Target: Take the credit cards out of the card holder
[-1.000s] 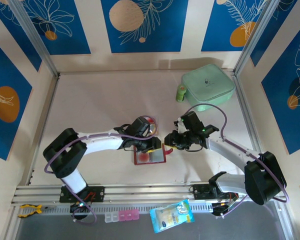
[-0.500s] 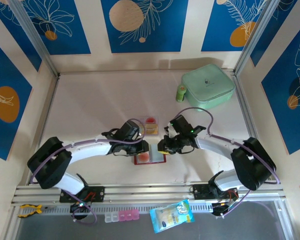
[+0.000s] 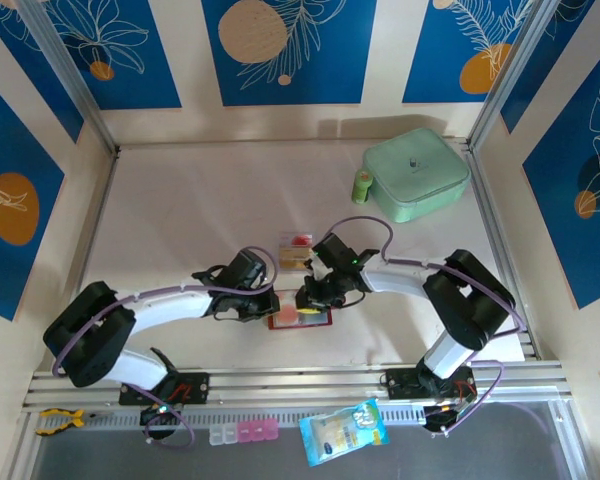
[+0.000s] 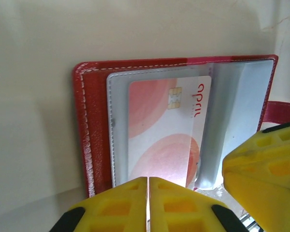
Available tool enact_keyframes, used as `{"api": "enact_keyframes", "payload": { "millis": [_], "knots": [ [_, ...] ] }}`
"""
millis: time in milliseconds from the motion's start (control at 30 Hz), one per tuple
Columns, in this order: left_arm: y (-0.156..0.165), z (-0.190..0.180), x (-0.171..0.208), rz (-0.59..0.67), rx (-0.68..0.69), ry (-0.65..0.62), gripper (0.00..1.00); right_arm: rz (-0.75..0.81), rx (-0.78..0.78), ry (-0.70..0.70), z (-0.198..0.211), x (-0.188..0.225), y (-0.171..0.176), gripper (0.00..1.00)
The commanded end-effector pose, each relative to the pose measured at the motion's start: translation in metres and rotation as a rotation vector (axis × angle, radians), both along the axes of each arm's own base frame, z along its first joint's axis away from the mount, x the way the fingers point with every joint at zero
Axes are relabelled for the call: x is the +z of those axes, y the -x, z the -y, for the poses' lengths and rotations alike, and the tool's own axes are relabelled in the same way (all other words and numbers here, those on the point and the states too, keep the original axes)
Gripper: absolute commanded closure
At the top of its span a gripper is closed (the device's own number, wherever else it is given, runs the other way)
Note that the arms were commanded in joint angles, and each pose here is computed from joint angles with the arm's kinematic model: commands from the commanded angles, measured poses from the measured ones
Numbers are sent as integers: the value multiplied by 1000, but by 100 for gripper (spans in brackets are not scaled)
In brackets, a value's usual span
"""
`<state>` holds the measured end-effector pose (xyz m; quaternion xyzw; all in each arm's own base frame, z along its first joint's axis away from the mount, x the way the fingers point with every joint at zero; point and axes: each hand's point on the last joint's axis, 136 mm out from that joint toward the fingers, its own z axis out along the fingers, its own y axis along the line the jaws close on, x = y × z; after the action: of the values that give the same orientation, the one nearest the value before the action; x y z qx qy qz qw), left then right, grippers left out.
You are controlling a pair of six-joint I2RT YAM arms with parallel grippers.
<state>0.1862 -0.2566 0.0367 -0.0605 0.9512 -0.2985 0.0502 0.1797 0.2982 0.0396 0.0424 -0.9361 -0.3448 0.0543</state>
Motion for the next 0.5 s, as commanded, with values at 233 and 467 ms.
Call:
{"api": "enact_keyframes", "payload": {
  "millis": [233,467],
  "knots": [
    [4,-11,-3,-3,6,-25,92,-20,12,171,23,-27,2,85],
    [2,-11,-5,-2,1,-41,94,23,17,103,10,-5,-2,85]
  ]
}}
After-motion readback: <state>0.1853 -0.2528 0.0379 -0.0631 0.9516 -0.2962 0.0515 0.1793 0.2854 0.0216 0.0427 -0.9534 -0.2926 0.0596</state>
